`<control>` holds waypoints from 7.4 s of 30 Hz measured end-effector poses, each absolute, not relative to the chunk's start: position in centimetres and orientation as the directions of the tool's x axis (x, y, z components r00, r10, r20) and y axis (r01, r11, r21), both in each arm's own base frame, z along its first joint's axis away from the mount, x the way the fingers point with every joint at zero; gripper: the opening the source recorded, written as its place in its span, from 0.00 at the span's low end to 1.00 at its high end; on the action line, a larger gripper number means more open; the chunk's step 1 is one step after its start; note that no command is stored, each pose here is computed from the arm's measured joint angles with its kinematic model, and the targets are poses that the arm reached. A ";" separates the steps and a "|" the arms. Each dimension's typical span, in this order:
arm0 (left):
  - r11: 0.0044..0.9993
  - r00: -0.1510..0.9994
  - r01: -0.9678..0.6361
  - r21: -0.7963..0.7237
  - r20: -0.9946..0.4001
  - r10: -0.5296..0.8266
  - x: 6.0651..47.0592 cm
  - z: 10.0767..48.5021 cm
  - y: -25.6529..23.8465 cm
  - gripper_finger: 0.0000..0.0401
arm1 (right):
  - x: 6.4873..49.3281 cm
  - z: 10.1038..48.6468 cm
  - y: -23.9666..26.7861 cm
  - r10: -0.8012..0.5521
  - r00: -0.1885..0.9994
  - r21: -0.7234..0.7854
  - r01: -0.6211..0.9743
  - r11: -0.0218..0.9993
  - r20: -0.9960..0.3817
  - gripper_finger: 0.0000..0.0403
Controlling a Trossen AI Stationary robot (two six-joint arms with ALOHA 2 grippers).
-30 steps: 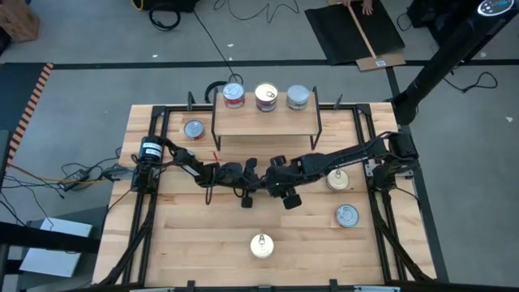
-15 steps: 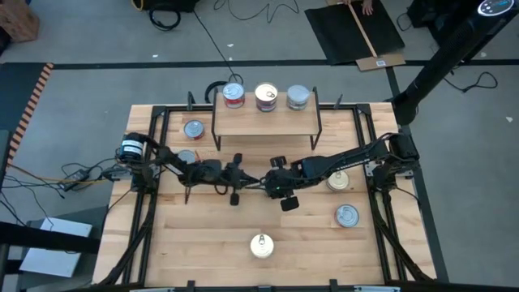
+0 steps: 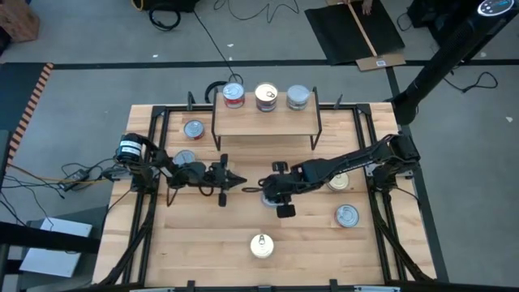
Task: Stack canned seafood by type on shelf
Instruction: Put the green tuna can on the shelf aligned with the other green tuna can
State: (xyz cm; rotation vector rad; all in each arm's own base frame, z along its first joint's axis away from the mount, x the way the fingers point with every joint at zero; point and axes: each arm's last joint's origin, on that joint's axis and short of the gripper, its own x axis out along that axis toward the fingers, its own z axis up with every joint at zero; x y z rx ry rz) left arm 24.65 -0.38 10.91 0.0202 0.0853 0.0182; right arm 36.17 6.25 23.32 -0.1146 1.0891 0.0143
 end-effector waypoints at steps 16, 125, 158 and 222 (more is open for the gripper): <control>0.999 0.960 -0.005 0.054 -0.281 0.020 30.5 11.7 -0.3 0.02 | 33.1 16.6 10.3 -0.049 0.486 -0.068 -0.021 0.997 -0.873 0.17; 0.956 0.956 -0.278 0.097 -0.069 0.285 22.5 10.4 -1.2 0.02 | 41.9 9.7 1.3 -0.892 0.410 0.016 0.910 0.415 -0.190 0.77; 0.959 0.957 -0.269 0.089 -0.085 0.277 22.5 10.2 -1.3 0.02 | 43.6 7.6 -6.4 -0.918 0.329 0.096 0.944 0.316 -0.221 0.43; 0.986 0.998 -0.041 0.159 -0.031 0.047 23.3 10.9 -3.4 0.02 | 25.9 31.7 -12.7 -0.371 0.578 0.325 0.765 0.556 -0.727 0.35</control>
